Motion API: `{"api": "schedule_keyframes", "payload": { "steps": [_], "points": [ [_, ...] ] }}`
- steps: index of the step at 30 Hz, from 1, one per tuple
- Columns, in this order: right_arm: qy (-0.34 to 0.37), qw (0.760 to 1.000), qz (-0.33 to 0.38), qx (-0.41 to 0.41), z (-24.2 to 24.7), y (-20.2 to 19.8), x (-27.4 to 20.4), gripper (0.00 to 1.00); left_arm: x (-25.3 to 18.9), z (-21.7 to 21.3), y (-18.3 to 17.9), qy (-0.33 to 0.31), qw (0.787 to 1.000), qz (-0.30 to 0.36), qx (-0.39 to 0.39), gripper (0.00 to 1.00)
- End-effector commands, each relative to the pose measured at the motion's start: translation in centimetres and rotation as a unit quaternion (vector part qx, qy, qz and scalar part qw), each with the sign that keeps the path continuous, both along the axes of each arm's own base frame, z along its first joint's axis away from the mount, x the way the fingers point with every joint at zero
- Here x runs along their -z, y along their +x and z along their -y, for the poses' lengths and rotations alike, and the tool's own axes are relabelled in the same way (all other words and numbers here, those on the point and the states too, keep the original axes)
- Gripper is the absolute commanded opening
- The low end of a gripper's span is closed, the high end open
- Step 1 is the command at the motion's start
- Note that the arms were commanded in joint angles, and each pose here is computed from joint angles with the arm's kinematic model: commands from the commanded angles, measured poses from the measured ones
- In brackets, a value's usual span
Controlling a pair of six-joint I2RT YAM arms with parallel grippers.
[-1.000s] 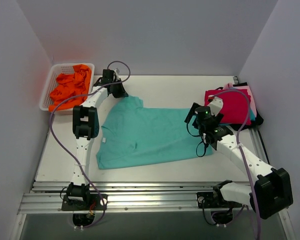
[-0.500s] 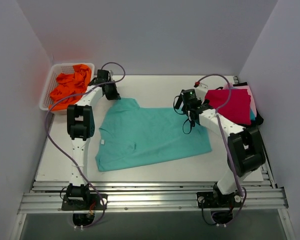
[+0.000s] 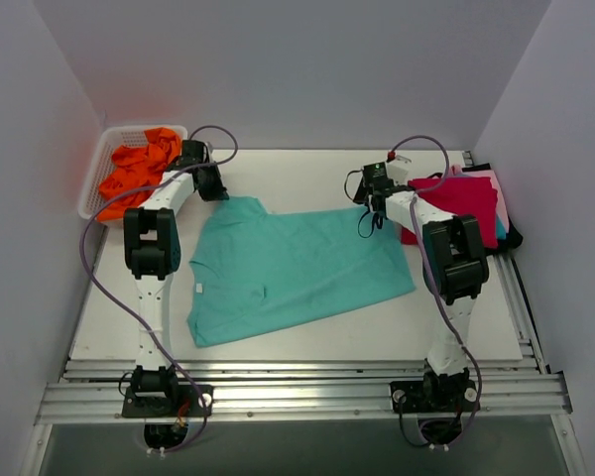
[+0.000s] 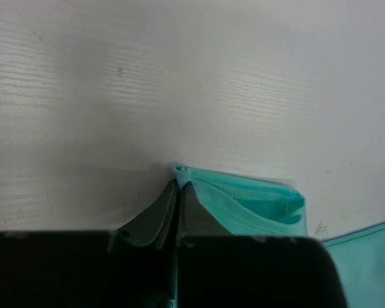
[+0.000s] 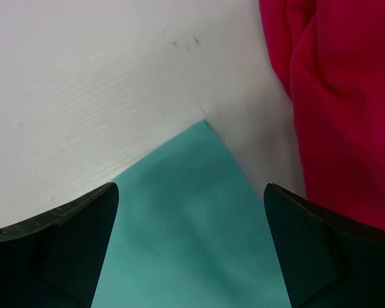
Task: Fold and stack the t-shirts
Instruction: Grap the side of the flattened tshirt furthest away from the robot with both arms
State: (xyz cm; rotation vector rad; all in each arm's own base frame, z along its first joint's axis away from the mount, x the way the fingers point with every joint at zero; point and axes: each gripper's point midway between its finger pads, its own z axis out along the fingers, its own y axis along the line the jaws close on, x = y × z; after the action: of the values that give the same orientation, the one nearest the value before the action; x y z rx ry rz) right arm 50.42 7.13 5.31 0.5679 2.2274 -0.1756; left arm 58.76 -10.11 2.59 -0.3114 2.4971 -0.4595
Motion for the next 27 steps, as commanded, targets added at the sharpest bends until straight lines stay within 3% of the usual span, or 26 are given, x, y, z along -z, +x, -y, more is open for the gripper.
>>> {"api": "schedule_keyframes", "payload": {
  "steps": [1, 10, 19, 22, 25, 26, 27],
  "points": [
    [-0.027, 0.999, -0.004, 0.016, 1.8, 1.2, -0.3, 0.92, 0.8, -1.1, -1.1, 0.023, 1.0, -0.02, 0.002, 0.02],
    [-0.026, 0.999, -0.02, 0.022, 2.6, 2.5, 2.5, 0.89, 0.9, -1.2, -1.0, 0.025, 0.999, -0.02, 0.0, 0.02],
    [-0.021, 0.999, -0.025, 0.026, 3.0, 2.9, 3.6, 0.74, 1.0, -1.3, -1.0, 0.026, 0.999, -0.022, -0.001, 0.02],
    [-0.018, 0.999, -0.027, 0.024, 2.8, 3.2, 4.1, 0.64, 1.1, -1.3, -1.0, 0.027, 0.999, -0.023, -0.001, 0.02],
    [-0.012, 0.999, -0.03, 0.018, 2.5, 3.2, 4.5, 0.45, 1.2, -1.3, -1.0, 0.027, 0.999, -0.025, -0.003, 0.02],
    [-0.012, 0.999, -0.032, 0.018, 2.5, 3.2, 4.7, 0.32, 1.2, -1.3, -1.0, 0.027, 0.999, -0.025, -0.002, 0.02],
    [-0.01, 0.999, -0.034, 0.016, 2.4, 3.1, 4.8, 0.27, 1.3, -1.4, -1.1, 0.028, 0.999, -0.027, -0.003, 0.02]
  ]
}}
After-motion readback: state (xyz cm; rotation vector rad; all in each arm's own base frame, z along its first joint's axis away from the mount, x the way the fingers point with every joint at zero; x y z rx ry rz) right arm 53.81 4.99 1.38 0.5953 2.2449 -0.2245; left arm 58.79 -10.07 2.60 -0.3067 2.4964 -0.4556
